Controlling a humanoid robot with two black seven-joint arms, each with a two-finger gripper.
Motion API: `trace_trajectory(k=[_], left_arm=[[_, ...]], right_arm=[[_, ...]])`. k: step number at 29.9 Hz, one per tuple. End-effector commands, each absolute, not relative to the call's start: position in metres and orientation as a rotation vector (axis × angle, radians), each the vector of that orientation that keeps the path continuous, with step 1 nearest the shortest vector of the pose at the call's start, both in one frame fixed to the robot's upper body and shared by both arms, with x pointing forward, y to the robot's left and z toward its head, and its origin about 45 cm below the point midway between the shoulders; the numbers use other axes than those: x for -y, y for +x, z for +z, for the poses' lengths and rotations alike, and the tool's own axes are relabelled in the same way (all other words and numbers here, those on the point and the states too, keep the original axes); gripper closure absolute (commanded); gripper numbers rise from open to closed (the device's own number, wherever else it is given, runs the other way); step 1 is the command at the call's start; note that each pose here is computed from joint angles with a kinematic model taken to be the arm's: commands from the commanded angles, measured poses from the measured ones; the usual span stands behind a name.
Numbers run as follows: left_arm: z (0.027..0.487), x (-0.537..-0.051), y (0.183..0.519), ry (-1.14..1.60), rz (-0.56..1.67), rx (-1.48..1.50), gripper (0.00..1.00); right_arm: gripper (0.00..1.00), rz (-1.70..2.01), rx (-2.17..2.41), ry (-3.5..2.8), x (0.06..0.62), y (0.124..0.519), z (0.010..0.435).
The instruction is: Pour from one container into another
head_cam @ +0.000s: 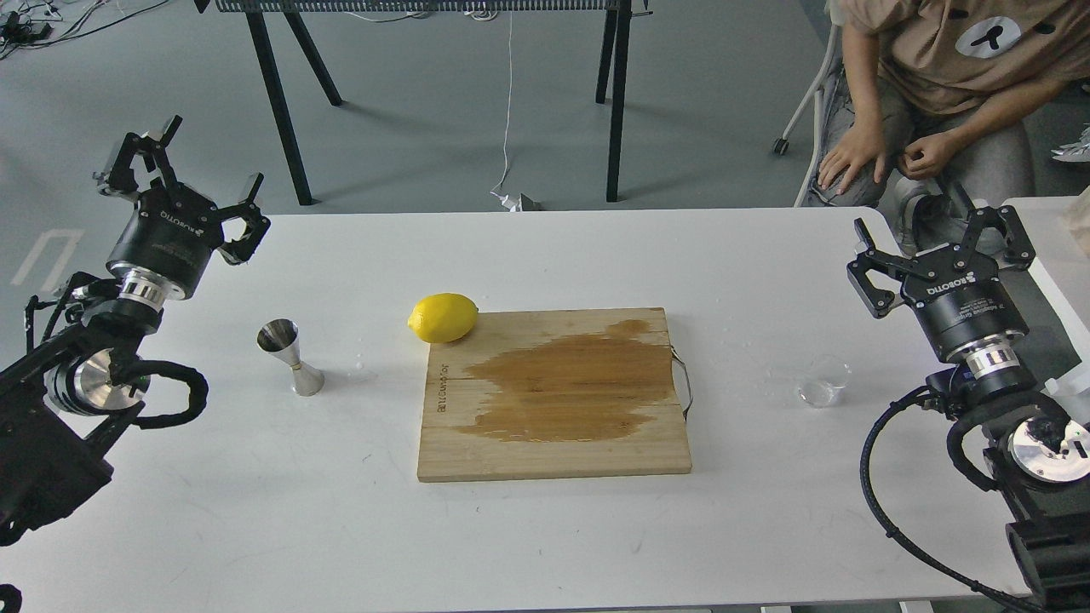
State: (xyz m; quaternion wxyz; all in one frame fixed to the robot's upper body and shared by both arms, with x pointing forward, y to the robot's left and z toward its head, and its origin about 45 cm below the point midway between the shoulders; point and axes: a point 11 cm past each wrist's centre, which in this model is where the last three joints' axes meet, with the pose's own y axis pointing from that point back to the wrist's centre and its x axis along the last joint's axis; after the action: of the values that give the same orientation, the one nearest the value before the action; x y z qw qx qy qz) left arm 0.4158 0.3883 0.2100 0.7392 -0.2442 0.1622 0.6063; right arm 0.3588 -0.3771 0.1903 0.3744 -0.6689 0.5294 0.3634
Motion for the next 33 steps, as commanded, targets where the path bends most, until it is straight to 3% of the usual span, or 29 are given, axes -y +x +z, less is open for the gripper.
trace_trajectory(k=[1, 33], left_arm=[[0.210, -0.389, 0.415, -0.533, 1.332, -0.355, 0.00], [0.235, -0.424, 0.413, -0.528, 1.374, -0.279, 0.00]], right_arm=[[0.01, 0.930, -1.355, -1.712, 0.377, 0.359, 0.190], [0.01, 0.932, -1.348, -1.715, 0.375, 0.360, 0.191]])
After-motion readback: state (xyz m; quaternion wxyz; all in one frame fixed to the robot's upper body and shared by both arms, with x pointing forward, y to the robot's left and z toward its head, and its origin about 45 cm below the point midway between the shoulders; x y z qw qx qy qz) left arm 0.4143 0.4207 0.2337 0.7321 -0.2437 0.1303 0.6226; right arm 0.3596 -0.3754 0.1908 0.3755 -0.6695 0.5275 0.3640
